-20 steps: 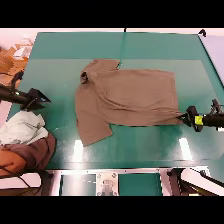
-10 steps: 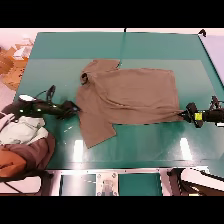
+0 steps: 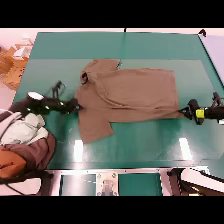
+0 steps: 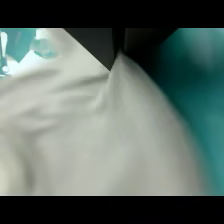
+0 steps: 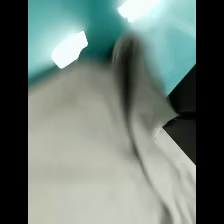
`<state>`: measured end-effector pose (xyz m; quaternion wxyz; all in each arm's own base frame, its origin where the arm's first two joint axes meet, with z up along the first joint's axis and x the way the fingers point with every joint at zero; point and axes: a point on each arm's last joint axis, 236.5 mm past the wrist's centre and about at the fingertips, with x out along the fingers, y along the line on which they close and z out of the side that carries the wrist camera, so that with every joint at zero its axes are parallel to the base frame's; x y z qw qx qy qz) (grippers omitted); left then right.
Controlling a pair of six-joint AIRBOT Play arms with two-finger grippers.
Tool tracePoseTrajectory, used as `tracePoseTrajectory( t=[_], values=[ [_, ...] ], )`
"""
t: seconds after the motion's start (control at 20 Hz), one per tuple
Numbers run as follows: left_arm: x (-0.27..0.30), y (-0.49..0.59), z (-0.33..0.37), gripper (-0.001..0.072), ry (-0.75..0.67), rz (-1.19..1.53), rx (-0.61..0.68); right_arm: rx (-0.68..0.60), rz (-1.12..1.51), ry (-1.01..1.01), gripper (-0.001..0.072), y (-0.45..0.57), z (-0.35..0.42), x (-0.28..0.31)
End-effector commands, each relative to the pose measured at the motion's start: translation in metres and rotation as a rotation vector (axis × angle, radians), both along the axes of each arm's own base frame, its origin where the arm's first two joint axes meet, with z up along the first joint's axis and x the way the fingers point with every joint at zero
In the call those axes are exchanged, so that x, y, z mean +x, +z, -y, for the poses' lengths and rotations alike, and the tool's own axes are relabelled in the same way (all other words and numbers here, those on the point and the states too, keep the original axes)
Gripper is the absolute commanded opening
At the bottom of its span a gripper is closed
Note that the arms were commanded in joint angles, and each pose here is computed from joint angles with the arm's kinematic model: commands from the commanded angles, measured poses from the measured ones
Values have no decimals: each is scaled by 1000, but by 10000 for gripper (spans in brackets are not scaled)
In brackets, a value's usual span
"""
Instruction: Fold the shirts.
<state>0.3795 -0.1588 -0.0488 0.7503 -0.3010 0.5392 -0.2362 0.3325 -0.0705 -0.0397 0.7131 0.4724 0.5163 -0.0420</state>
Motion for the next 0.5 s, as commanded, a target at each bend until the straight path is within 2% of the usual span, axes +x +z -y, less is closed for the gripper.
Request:
tracePoseTrajectory(
  t=[0.0, 0.2, 0.35, 0.45],
  values=[
    [6, 111, -16, 19, -60, 194, 39, 51, 248, 50, 10, 105, -19, 31],
    [-14, 339, -28, 19, -21, 712, 134, -171, 793, 69, 10, 334, -36, 29],
    [-78, 494, -25, 19, 16, 1076, 154, -397, 1138, -18, 10, 485, -62, -29],
    [-133, 566, -22, 20, 23, 1262, 178, -539, 1299, -58, 10, 551, -86, -75]
  ],
)
